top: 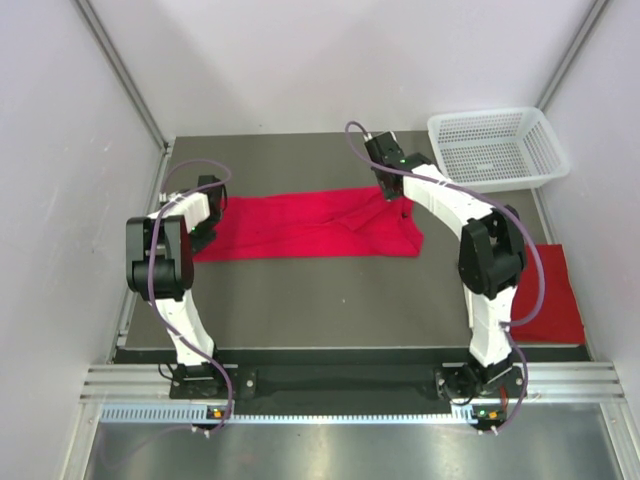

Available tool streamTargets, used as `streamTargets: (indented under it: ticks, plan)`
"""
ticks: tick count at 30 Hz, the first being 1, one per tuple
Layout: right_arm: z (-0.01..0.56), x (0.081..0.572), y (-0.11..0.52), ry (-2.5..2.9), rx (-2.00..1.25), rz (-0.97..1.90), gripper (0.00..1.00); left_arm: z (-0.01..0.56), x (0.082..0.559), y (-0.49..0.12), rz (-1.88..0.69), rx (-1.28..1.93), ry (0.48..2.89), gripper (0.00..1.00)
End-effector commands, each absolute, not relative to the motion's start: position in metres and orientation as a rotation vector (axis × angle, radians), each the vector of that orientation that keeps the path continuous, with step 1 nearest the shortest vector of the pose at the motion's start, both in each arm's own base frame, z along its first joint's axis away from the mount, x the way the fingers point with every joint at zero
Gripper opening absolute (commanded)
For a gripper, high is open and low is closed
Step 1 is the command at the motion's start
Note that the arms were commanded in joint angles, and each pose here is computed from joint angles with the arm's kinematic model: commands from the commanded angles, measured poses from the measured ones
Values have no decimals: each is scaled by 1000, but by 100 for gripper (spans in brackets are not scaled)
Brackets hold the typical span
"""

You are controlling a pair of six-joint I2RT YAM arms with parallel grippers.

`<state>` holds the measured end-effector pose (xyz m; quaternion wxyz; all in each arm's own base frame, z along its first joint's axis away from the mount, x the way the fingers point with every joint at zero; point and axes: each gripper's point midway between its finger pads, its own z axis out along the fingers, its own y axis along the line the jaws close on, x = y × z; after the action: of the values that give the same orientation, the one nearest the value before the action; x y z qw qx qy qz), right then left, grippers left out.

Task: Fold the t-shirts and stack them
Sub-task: Fold the tshirt

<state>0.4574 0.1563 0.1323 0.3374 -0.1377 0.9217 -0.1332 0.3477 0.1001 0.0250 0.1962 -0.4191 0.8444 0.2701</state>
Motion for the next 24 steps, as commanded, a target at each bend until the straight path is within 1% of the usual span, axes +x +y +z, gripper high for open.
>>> streamTargets:
  ticks: [1,5,7,12,14,15,17,18,19,20,21,22,23,24]
  plan:
    - [141,472,153,2368,-354,-372,0,-6,313,105,879,-1219,2472,41]
    - [133,473,155,2387,-354,-367,1,0,318,101,833,-1244,2462,42]
    - [128,476,157,2397,-350,-367,5,7,323,96,771,-1269,2455,43]
    - [131,484,161,2417,-299,-356,8,31,337,86,643,-1311,2424,46]
    - [136,481,157,2436,-245,-358,12,44,345,84,590,-1327,2395,49]
    - [144,478,155,2434,-189,-350,18,48,346,83,577,-1335,2388,50]
    - [152,463,144,2458,-128,-332,22,61,355,80,519,-1333,2365,52]
    - [151,455,150,2481,-99,-253,25,66,357,79,502,-1321,2362,52]
    - [134,440,147,2529,-93,-229,26,70,362,75,463,-1306,2365,52]
    - [146,433,143,2513,-54,-170,26,73,366,73,437,-1292,2367,52]
    - [141,424,146,2530,-25,-104,26,74,367,69,411,-1246,2388,52]
    - [125,413,142,2558,-16,-90,26,77,377,63,332,-1203,2368,52]
    - [131,409,140,2542,4,-54,25,77,382,50,227,-1156,2393,52]
    - [126,404,145,2562,-5,12,22,77,386,43,168,-1105,2400,52]
